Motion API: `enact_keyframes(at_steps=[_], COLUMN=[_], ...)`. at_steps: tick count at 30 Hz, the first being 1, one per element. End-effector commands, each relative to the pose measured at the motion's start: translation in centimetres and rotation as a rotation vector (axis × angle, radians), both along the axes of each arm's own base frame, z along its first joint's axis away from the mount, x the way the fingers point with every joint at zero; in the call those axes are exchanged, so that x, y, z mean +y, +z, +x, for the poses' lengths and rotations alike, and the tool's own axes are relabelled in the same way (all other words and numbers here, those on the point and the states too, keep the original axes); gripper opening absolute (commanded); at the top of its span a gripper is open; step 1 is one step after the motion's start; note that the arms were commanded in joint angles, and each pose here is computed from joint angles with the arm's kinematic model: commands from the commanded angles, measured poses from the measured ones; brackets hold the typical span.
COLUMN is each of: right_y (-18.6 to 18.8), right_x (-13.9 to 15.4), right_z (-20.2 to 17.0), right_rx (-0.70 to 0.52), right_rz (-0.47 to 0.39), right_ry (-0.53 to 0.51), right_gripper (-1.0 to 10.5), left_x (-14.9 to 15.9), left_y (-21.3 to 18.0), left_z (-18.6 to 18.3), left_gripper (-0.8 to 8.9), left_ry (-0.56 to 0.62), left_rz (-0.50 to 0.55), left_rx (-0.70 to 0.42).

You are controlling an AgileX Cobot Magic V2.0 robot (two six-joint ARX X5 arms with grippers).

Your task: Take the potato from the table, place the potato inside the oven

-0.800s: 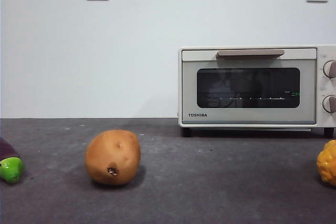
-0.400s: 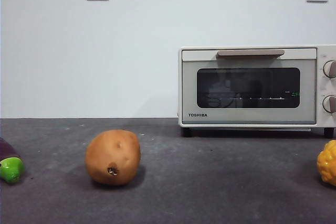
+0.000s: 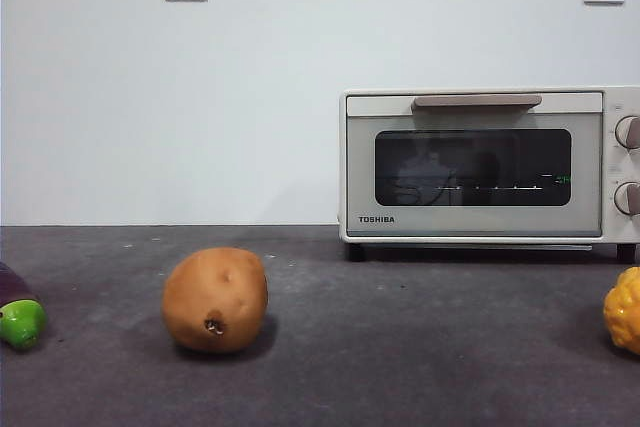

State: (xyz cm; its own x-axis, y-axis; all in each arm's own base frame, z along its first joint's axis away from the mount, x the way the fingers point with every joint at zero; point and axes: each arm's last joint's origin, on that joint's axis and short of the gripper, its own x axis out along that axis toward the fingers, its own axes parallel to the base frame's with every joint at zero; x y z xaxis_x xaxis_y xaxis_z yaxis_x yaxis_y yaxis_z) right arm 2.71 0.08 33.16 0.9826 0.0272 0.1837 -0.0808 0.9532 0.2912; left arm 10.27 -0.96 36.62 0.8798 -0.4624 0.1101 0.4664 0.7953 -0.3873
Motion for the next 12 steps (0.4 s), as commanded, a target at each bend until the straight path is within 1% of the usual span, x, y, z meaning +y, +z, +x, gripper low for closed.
enact_keyframes(at_steps=[1, 7, 10, 12], right_y=[0.7, 1.5, 2.0, 2.0], right_x=[0.0, 0.1, 0.1, 0.1], right_z=[0.3, 2.0, 3.0, 3.4], right_rx=[0.051, 0.216, 0.271, 0.337], right_rz=[0.005, 0.006, 0.008, 0.010], right_ry=[0.013, 0.027, 0.027, 0.032], right_gripper=[0.0, 0.0, 0.0, 0.0], left_x=[-0.1, -0.5, -1.1, -1.7], left_y=[0.9, 2.0, 2.1, 1.9], left_z=[1.3, 4.8, 6.9, 8.1], left_gripper=[-0.04, -0.04, -0.04, -0.04], left_ry=[-0.080, -0.227, -0.296, -0.348], left_rz=[-0.053, -0.108, -0.130, -0.131], left_rx=[0.059, 0.186, 0.256, 0.296])
